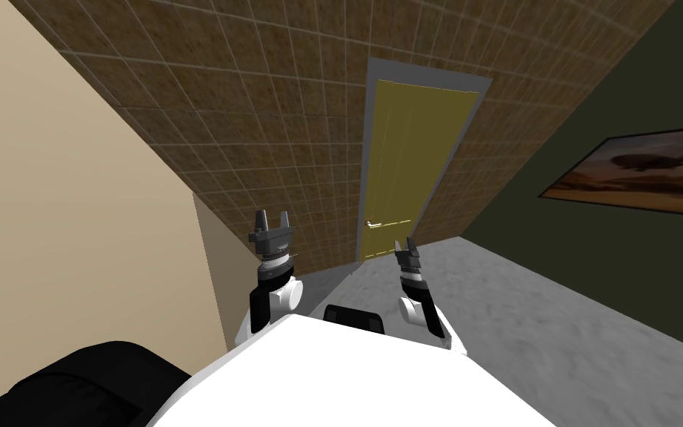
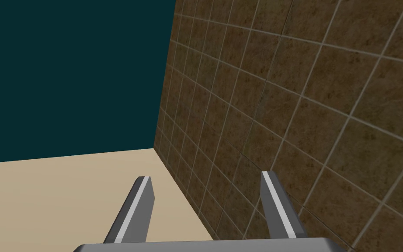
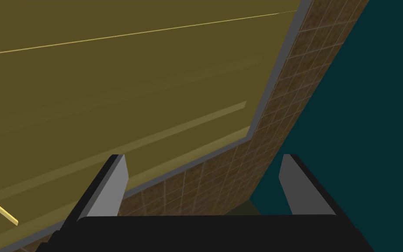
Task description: Pull the door open
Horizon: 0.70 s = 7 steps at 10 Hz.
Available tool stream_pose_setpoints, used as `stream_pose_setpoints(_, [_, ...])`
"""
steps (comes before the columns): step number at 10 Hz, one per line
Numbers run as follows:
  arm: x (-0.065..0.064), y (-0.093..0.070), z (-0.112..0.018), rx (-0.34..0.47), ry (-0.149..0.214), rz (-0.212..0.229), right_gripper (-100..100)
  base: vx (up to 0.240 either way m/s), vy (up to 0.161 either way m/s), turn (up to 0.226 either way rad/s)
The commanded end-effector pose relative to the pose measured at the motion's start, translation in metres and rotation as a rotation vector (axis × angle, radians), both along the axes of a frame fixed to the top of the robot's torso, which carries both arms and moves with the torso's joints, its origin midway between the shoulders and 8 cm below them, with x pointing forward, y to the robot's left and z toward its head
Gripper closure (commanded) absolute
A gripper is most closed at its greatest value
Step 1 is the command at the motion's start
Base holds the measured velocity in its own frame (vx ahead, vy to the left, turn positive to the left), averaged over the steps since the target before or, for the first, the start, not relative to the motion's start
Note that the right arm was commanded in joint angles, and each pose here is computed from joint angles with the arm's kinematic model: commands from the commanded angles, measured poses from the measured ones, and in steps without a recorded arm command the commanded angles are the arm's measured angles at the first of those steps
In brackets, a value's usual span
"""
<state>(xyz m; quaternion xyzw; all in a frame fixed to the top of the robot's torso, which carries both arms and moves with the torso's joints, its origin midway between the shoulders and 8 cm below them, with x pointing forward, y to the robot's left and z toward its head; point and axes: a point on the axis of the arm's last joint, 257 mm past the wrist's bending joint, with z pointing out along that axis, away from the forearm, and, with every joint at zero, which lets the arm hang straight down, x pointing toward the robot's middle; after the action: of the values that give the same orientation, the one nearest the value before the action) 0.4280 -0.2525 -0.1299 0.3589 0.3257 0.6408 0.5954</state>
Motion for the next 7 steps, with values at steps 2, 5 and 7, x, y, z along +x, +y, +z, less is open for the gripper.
stream_pose_setpoints(2, [0.004, -0.001, -0.014, -0.001, 0.025, 0.003, -100, 0.025, -0.022, 0.037])
stream_pose_setpoints(5, [0.016, 0.0, -0.037, -0.007, 0.063, 0.017, -100, 0.038, -0.027, 0.089])
stream_pose_setpoints(7, [0.022, -0.001, -0.054, -0.01, 0.095, 0.023, -100, 0.043, -0.041, 0.068])
